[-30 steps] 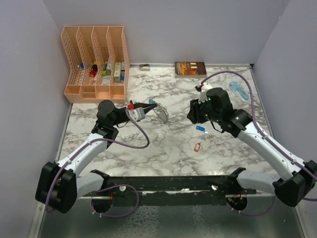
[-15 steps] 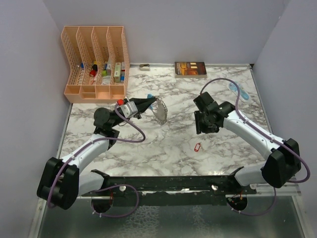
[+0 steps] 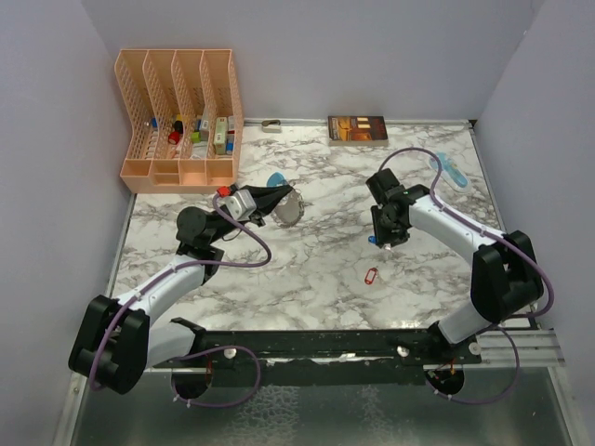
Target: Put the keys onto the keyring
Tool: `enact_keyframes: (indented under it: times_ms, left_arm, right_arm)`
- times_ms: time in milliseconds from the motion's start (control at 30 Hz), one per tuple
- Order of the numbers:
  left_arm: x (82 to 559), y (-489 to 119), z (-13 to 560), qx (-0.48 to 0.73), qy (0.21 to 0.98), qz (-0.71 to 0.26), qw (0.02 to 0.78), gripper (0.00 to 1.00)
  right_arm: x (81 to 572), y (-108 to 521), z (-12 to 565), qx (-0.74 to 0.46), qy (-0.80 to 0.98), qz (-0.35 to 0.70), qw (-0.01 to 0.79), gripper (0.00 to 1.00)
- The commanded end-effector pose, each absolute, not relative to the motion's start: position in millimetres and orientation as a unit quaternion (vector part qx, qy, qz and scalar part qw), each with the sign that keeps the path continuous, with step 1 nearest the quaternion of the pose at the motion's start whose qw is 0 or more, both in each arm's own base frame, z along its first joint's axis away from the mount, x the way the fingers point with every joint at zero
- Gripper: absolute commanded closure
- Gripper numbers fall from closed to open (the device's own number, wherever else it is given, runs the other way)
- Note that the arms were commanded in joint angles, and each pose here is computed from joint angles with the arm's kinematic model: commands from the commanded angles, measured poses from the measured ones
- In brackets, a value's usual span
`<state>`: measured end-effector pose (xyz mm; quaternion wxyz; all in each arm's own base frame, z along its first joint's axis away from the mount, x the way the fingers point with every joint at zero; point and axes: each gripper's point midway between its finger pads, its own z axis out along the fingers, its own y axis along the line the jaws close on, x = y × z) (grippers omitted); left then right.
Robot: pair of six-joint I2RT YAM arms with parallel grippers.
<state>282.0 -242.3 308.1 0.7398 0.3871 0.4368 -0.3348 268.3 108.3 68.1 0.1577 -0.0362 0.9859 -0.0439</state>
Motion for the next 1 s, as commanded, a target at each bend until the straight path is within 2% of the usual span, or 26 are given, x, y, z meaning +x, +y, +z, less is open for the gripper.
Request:
enact_keyframes:
  times_ms: [0,200,433,567,700,967]
  left_arm:
    - [276.9,-237.3,330.9,0.372,0.412,-0.325,0.766,1.0]
    - [277.4,-238.1,327.8,0.373,0.415,-0.328,0.762,1.0]
    - [277.2,-239.9,327.3,0.379,0.413,-0.329,0.76,1.0]
    - [276.5,-240.2,326.3,0.382,0.412,-0.329,0.759,1.0]
    - [277.0,-240.2,325.0,0.384,0.411,-0.326,0.76,1.0]
    - [277.3,-240.9,325.3,0.384,0.408,-0.327,0.761,1.0]
  right_arm:
    - [283.3,119.1,65.9,-0.062,0.981,-0.021,0.18,0.67]
    - [266.5,132.8,58.3,-0.071,0.985,0.028,0.152,0.68]
    - [250.3,144.7,52.3,-0.028,0.994,0.052,0.093,0.75]
    - [244.7,148.7,52.4,-0.009,0.996,0.058,0.07,0.74]
    - [236.2,144.7,53.2,0.009,0.997,0.051,0.06,0.67]
    - [218.9,138.6,49.2,0.042,0.998,0.041,0.037,0.66]
